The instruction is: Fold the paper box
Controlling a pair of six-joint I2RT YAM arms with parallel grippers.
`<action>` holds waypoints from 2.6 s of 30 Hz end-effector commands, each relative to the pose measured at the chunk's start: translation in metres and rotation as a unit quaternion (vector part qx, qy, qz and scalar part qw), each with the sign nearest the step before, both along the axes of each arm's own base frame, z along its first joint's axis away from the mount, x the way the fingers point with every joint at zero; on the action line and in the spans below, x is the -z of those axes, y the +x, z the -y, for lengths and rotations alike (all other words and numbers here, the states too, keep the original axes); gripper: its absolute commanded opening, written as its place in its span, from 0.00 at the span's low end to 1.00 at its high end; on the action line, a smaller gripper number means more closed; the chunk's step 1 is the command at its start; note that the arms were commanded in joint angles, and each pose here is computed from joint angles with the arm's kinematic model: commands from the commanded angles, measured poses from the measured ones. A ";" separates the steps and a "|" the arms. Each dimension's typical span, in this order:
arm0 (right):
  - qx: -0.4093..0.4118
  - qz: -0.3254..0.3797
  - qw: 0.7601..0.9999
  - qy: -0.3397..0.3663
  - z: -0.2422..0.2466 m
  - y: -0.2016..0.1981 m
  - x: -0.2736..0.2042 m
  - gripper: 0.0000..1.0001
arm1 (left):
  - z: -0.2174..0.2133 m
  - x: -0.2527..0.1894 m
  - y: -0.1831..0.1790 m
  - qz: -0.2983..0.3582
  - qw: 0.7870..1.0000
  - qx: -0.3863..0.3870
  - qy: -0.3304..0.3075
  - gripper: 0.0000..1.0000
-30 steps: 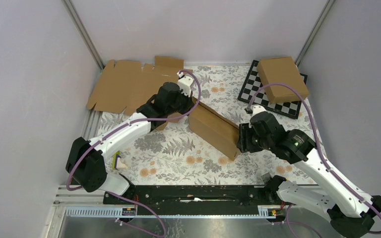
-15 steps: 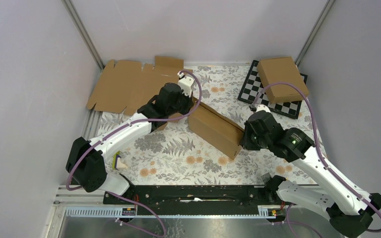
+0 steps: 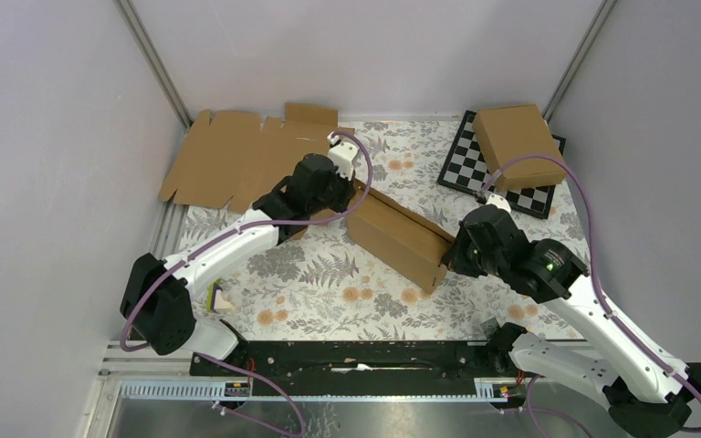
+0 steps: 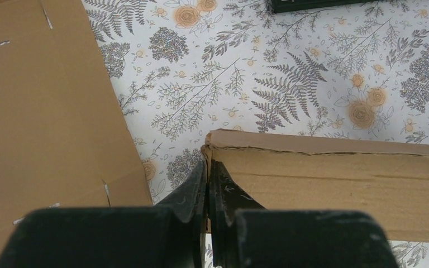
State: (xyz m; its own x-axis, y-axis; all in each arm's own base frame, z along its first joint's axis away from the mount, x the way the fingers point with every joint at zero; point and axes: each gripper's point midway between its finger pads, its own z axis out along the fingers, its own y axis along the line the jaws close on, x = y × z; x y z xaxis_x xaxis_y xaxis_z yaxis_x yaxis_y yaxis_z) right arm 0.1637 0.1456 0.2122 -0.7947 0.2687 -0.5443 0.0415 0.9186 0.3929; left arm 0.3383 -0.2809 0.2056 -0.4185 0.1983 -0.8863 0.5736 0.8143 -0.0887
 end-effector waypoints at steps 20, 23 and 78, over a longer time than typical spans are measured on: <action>0.094 0.022 0.994 0.042 0.010 0.010 -0.002 0.00 | -0.007 -0.006 -0.011 0.021 1.000 0.004 0.003 0.00; 0.093 0.019 0.995 0.028 0.015 0.007 0.007 0.00 | -0.006 -0.005 -0.014 0.030 0.999 0.015 0.002 0.00; -0.111 0.015 0.981 -0.159 0.014 0.017 0.017 0.28 | -0.008 0.004 -0.032 -0.013 0.999 -0.009 -0.047 0.40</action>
State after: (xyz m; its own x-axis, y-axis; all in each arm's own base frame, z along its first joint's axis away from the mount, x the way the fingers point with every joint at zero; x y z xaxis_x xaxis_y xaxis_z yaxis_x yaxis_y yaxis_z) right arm 0.1773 0.1358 0.1922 -0.8170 -0.1142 -0.5653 -0.2002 0.9754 0.0923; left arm 0.3135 -0.2670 0.1993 -0.3655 0.1079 -0.9245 0.5620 0.8174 -0.1268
